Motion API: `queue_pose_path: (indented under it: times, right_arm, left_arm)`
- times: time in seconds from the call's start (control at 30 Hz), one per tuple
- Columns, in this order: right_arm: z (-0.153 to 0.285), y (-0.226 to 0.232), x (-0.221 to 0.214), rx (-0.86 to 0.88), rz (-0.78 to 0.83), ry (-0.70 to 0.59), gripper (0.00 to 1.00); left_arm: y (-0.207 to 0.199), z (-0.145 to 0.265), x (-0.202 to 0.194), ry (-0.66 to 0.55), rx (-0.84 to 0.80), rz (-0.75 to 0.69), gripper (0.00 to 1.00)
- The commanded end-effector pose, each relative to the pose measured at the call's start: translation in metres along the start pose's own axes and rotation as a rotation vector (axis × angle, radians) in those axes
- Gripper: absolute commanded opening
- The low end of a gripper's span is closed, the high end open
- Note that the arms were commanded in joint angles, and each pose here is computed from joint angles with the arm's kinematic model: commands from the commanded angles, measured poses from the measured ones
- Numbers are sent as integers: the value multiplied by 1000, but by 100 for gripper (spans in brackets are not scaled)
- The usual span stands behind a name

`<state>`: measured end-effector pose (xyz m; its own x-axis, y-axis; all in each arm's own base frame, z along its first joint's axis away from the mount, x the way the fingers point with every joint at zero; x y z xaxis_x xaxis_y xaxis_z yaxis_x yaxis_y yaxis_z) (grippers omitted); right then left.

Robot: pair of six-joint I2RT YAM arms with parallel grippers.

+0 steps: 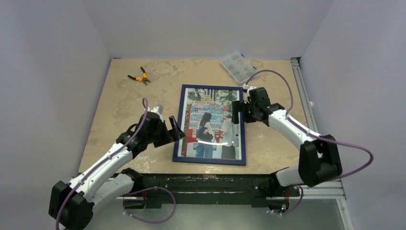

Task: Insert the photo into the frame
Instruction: Adjust the photo frame at the center of the board.

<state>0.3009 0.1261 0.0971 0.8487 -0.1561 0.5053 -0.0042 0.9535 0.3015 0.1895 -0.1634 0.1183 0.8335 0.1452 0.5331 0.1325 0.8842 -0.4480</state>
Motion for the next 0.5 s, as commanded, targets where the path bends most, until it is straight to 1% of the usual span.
queue_pose_path:
  times: [0.0, 0.07, 0.13, 0.27, 0.33, 0.47]
  right_arm:
    - [24, 22, 12, 148, -52, -122, 99]
    - [30, 21, 12, 156, -61, -148, 99]
    - [35, 14, 15, 125, -75, -185, 99]
    - [46, -7, 22, 59, -99, -287, 99]
    - [53, -16, 27, 66, -100, -370, 99]
    - [71, -32, 39, 55, -92, -611, 98]
  left_arm:
    - [-12, 11, 32, -177, -95, -51, 100]
    - [-8, 15, 41, -221, -95, -52, 100]
    - [0, 20, 53, -279, -75, -57, 100]
    - [24, 39, 79, -437, 17, -88, 100]
    - [35, 51, 91, -537, 72, -134, 100]
    - [70, 74, 105, -704, 299, -194, 100]
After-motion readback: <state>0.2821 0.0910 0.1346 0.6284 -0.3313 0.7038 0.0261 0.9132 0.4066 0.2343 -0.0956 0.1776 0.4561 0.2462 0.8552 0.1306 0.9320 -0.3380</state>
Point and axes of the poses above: each gripper's point midway between its finger pads, its own z axis back along the fingers, its own y axis along the line the jaws close on, x = y × z, the point moved 2 cm from there along z, back along the fingers, and after that the axes turned 14 degrees about -z, right-handed, at the moved point
